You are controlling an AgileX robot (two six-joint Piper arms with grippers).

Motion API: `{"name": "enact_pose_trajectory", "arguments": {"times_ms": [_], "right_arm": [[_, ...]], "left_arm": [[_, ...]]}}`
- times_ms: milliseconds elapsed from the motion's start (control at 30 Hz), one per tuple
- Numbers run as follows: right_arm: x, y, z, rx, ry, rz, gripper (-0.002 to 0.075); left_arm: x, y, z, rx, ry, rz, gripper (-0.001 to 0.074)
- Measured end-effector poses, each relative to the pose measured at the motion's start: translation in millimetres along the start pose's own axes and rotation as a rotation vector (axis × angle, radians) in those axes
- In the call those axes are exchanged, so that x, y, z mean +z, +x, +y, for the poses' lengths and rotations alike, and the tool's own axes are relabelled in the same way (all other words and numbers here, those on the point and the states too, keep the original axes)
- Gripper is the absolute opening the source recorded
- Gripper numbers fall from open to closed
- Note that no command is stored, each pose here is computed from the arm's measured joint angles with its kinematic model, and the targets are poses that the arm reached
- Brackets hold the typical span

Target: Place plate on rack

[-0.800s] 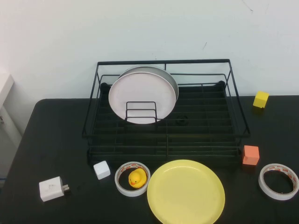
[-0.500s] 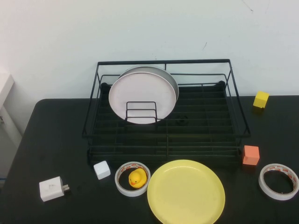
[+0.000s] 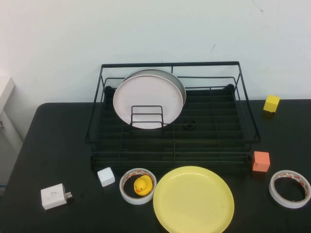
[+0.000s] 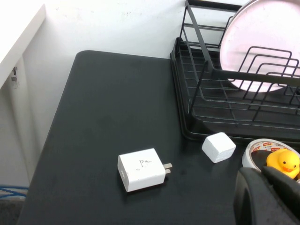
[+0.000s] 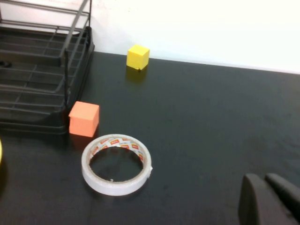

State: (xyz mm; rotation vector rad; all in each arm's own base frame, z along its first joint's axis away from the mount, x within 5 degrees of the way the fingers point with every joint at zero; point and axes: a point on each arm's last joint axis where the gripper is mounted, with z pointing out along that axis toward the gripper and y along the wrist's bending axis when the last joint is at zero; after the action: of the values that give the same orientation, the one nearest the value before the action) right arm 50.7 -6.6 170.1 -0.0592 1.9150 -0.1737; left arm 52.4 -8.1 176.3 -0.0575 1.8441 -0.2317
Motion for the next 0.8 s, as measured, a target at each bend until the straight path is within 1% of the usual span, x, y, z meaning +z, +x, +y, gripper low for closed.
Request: {"name": "enact_pose_trajectory", "arguments": {"times_ms": [267, 433, 500, 733, 800], "right_arm": [[0, 0, -1, -0.021, 0.009, -0.002, -0.0002], [1, -3, -1, -0.033, 0.015, -0.058, -0.0002], [0, -9, -1, -0.041, 0.019, -0.126, -0.0002], [-10, -42, -1, -0.057, 0.032, -0.504, -0.0002], [-15, -49, -1, -0.058, 0.034, -0.600, -0.0002]], "left_arm": [[0, 0, 0, 0.000, 0.000, -0.003, -0.0003], [0, -6, -1, 0.000, 0.008, -0.069, -0.0003], [-1, -14, -1, 0.000, 0.017, -0.155, -0.0002], [-13, -46, -5, 0.000, 0.061, -0.543, -0.0001], [-17, -53, -6, 0.000, 0.070, -0.626, -0.0001]]}}
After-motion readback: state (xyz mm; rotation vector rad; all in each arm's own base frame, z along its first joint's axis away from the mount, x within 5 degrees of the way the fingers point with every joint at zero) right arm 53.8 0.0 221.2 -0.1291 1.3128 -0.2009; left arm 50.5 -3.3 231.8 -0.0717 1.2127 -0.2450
